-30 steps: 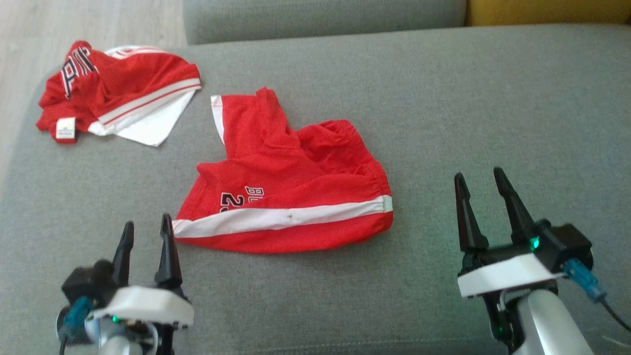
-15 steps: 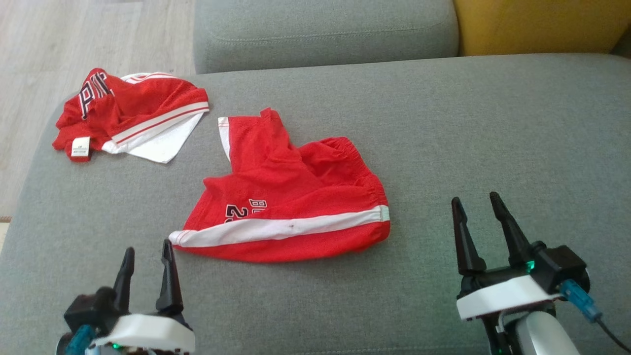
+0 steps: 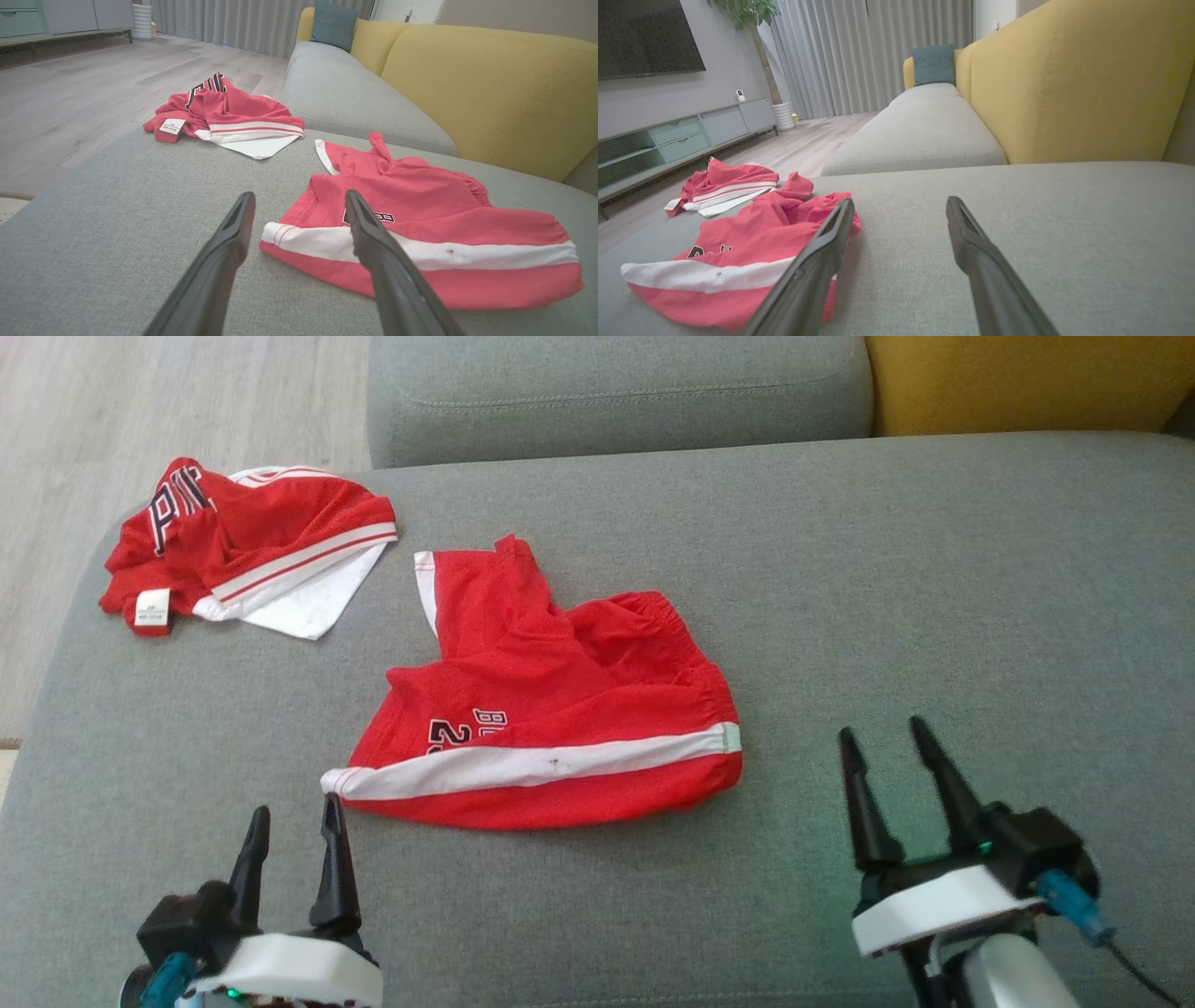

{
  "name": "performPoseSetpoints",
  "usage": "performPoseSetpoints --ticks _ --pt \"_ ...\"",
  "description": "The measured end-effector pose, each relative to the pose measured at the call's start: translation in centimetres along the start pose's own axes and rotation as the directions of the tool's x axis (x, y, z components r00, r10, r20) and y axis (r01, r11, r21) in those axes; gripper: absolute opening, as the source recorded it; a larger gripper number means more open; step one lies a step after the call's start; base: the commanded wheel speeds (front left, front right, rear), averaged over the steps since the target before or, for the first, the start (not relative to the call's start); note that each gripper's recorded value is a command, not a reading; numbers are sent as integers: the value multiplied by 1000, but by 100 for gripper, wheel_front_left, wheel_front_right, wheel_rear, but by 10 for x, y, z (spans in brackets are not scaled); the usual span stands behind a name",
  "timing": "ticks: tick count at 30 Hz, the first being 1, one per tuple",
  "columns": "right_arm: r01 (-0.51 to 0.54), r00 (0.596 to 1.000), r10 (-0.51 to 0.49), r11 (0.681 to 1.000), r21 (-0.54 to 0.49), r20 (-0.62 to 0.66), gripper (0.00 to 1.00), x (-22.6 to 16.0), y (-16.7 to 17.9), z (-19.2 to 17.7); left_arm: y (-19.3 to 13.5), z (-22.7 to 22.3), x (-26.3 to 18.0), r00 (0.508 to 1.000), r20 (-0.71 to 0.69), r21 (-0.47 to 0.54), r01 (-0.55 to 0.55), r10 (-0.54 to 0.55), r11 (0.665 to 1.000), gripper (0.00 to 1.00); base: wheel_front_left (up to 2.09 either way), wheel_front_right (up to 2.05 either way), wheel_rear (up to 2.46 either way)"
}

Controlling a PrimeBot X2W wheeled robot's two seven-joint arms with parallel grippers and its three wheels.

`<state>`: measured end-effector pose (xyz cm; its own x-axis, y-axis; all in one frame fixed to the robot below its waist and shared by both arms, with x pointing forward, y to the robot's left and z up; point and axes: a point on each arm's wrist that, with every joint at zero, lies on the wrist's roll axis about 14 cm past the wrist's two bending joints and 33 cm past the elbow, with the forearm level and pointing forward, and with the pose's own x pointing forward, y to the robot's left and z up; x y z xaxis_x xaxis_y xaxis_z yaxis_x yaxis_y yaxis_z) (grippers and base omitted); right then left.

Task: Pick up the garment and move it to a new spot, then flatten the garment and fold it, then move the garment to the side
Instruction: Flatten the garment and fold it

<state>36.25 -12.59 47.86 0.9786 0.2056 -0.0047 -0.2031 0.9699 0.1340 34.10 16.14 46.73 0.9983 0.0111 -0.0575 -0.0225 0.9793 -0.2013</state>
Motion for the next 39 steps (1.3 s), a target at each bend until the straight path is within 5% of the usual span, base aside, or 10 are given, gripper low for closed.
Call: performPoseSetpoints --ticks 16,25,33,34,37,39 --pt "-158 958 160 987 29 -237 100 40 43 -49 -3 -10 6 999 -34 -1 1 -1 1000 100 0 0 0" --pt "-208 895 213 977 55 -393 100 47 51 -80 5 -8 11 999 -26 -8 -28 27 1000 100 0 0 0" --pt "-235 875 245 969 75 -418 100 49 56 -83 8 -9 11 999 -30 -5 -40 40 999 100 0 0 0" --pt "-237 874 247 968 77 -418 97 49 56 -82 8 -9 11 999 -31 -5 -40 40 999 100 0 0 0" --pt "-245 870 255 966 77 -422 56 50 57 -82 8 -9 11 999 -31 -5 -39 39 999 100 0 0 0" --pt "-254 862 263 964 81 -433 42 48 58 -84 8 -10 10 999 -33 -5 -41 40 999 100 0 0 0"
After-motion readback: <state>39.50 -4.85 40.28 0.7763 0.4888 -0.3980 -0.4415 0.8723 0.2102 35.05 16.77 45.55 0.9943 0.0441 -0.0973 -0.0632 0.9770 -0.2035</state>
